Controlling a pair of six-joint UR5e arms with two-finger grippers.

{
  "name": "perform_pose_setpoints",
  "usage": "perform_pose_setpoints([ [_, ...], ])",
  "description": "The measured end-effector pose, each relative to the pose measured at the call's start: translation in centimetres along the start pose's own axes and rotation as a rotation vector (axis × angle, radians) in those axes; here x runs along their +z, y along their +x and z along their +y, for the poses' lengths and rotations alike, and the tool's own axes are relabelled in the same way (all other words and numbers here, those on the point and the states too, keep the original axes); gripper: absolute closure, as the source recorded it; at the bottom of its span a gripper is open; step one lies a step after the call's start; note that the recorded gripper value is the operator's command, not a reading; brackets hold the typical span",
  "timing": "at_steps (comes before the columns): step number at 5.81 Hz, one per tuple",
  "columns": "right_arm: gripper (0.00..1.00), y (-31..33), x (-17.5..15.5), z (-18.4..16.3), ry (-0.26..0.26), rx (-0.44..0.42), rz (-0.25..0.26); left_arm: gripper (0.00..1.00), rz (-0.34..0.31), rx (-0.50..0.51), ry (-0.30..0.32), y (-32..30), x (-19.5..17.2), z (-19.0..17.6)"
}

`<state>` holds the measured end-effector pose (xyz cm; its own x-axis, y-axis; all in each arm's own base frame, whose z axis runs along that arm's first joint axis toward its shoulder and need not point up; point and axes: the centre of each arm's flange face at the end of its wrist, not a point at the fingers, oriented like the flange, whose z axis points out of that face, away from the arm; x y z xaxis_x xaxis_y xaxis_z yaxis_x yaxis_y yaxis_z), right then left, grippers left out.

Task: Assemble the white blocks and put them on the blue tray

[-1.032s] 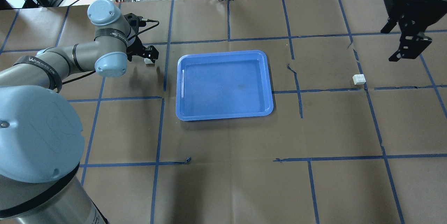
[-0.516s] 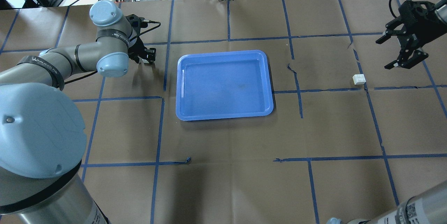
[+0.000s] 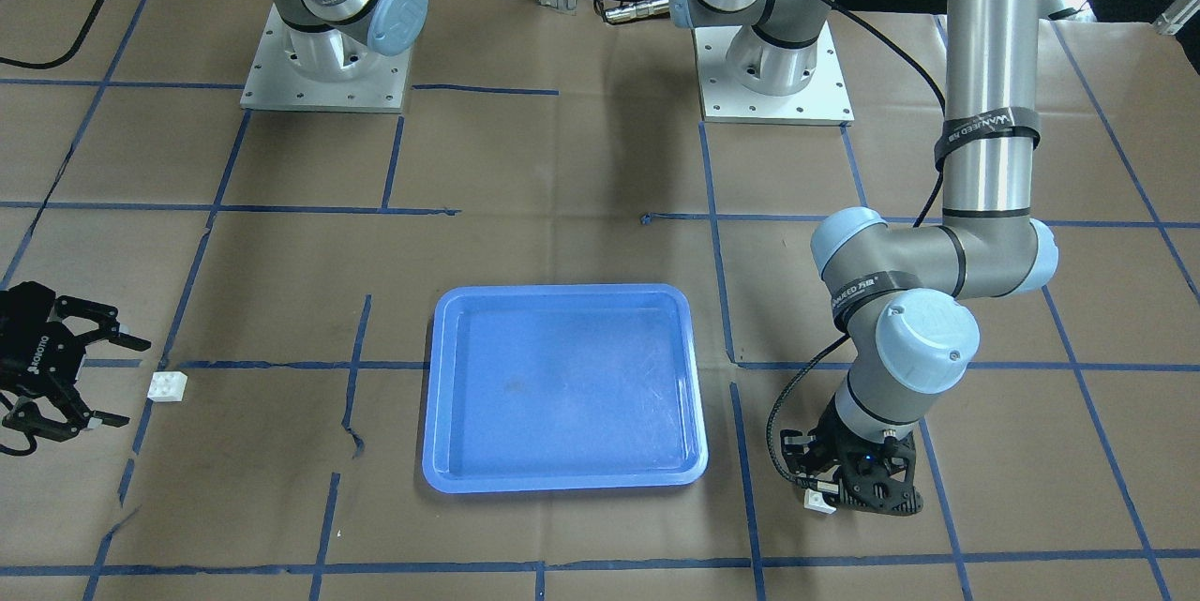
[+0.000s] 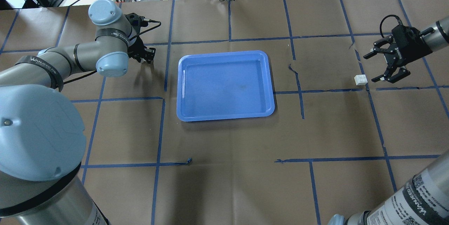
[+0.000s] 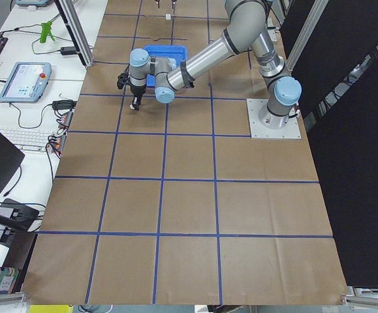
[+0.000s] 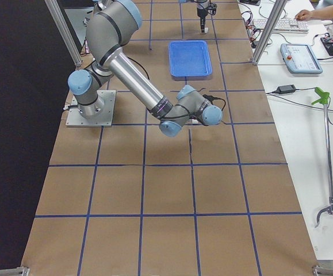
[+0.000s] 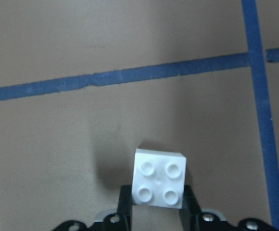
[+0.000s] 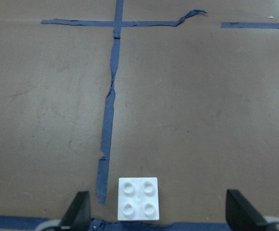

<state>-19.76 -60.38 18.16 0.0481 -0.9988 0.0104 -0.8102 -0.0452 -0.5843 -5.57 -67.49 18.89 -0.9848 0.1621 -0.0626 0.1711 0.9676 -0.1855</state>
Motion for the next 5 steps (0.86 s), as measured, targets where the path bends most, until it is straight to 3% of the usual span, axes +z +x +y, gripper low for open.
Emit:
perform_pose_setpoints([
  [1, 0.0, -0.6, 1.2, 1.0, 0.015, -0.008, -0.01, 0.9, -0.001, 0.086, 0.014, 0.9, -1.6, 0.0],
  [2, 0.09, -1.3, 2.0, 1.7, 0.02, -0.01, -0.011, 0.9, 0.006, 0.269, 0.027, 4.5, -3.9, 0.2],
  [3, 0.26, -1.7, 2.4, 2.1, 0.021, -0.011, -0.01, 0.89, 0.017, 0.484, 0.036, 10.0, -5.9, 0.6],
  [5, 0.59, -1.8, 2.4, 2.1, 0.018, -0.015, -0.005, 0.89, 0.053, 0.888, 0.034, 19.5, -6.5, 2.8],
])
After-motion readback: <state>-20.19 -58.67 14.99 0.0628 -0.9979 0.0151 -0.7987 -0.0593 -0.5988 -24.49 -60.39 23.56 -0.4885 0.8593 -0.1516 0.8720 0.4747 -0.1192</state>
